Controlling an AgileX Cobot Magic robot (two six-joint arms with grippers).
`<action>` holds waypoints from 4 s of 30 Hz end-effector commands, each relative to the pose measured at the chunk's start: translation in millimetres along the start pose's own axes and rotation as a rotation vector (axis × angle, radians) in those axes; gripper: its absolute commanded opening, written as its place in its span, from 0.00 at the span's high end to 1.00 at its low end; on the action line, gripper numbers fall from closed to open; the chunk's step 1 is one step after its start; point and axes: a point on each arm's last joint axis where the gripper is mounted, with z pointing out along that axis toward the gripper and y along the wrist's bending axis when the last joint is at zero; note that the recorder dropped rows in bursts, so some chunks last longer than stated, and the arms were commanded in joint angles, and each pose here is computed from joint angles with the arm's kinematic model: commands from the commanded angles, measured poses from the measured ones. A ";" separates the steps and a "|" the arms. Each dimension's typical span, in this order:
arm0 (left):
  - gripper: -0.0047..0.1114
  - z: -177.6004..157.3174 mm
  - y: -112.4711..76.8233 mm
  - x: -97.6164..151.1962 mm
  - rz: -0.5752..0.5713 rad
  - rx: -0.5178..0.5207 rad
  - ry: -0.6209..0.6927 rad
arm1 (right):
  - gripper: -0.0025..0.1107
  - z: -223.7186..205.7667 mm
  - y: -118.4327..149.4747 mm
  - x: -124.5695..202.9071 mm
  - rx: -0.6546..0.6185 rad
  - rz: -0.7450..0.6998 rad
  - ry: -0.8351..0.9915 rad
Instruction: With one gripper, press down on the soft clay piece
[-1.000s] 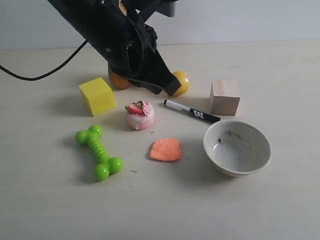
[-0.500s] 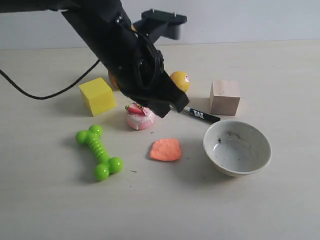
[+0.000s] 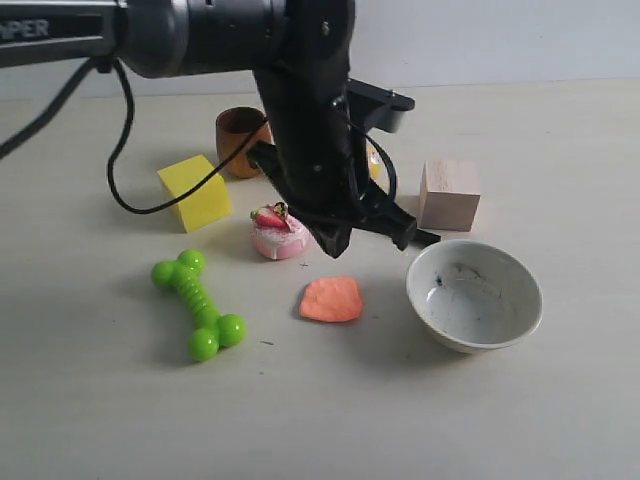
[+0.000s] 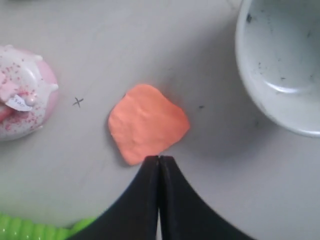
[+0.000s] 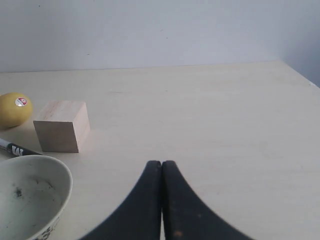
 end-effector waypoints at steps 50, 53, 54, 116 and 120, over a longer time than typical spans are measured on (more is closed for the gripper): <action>0.96 34.8 -11.0 -12.8 0.365 -0.084 0.123 | 0.98 0.1 -0.1 0.2 0.000 -0.008 -0.015; 0.96 35.4 -10.9 -12.4 0.372 -0.083 0.126 | 0.98 0.1 -0.1 0.2 0.000 -0.008 -0.015; 0.96 36.9 -10.6 -11.2 0.372 -0.083 0.133 | 0.98 0.1 -0.1 0.2 0.000 -0.008 -0.015; 0.96 117.9 -11.4 3.2 0.516 0.035 0.221 | 0.98 0.1 -0.1 0.2 0.000 -0.008 -0.015; 0.96 118.1 -11.5 2.6 0.516 0.034 0.214 | 0.98 0.1 -0.1 0.2 0.000 -0.008 -0.015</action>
